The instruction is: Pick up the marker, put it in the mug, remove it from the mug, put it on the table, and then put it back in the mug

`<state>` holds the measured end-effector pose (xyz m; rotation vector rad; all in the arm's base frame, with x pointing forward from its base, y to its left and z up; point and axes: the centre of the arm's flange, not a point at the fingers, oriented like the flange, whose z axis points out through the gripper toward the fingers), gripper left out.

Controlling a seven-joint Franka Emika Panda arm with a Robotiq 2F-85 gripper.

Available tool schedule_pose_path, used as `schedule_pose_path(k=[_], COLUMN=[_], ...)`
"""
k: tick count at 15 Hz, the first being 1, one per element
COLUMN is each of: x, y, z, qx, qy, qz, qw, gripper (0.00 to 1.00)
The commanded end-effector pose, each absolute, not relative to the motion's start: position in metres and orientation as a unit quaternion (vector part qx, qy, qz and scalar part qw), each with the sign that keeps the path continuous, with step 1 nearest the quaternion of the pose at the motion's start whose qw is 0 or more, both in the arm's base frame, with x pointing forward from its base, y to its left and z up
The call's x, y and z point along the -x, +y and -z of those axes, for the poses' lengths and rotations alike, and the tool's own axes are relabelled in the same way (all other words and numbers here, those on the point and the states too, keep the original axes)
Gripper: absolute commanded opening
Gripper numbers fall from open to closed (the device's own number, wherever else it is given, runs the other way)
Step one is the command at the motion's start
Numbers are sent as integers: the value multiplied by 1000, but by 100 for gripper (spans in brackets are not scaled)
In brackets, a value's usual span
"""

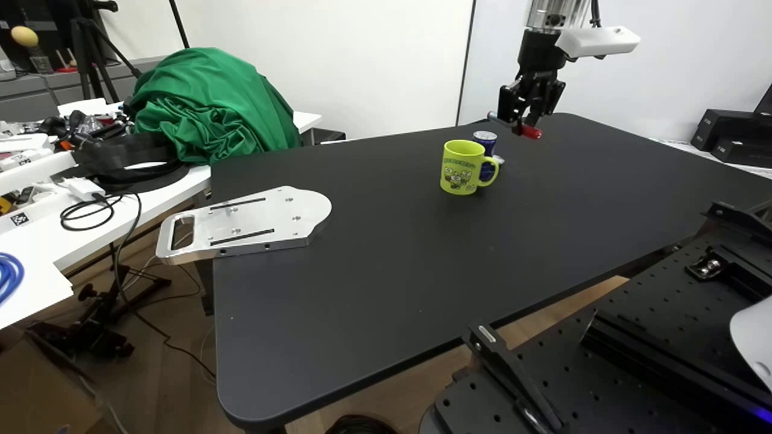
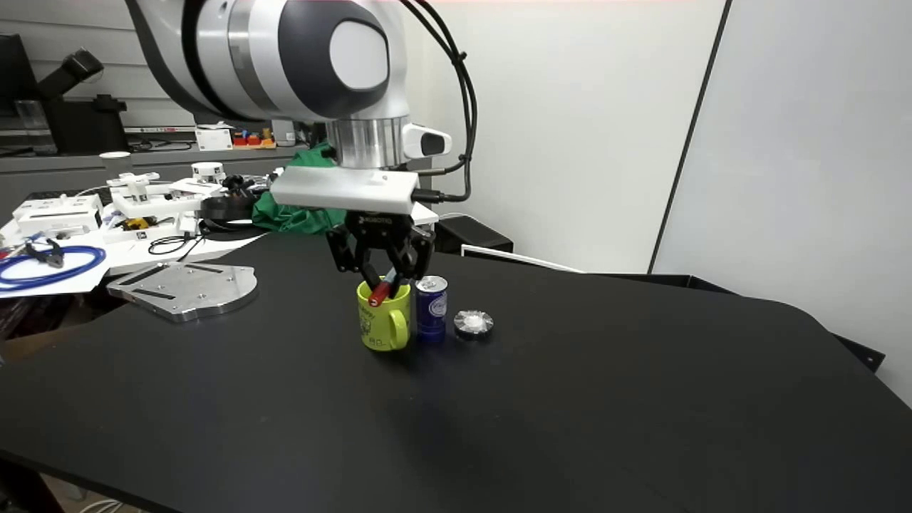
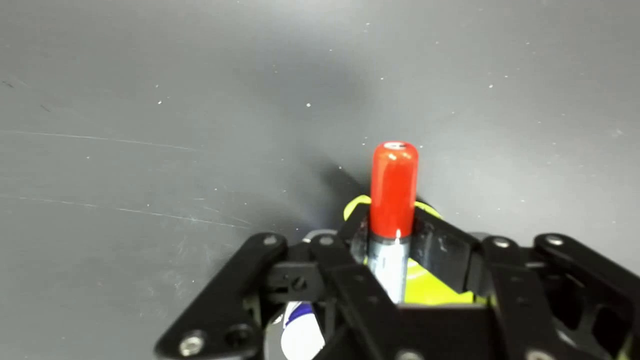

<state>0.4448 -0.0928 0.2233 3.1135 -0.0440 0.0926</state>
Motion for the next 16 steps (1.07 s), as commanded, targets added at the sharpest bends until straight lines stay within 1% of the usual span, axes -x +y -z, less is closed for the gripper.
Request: schedule_pose_path(k=[1,10,16], x=[-461,-489,-509], y=[-83,-73,-74], z=[-242,-242,-227], qx=[-999,-991,-984], qy=[-44,-99,-124], qz=[-12,53,91], qw=[-15,-71,-92], gripper=[6,6,6])
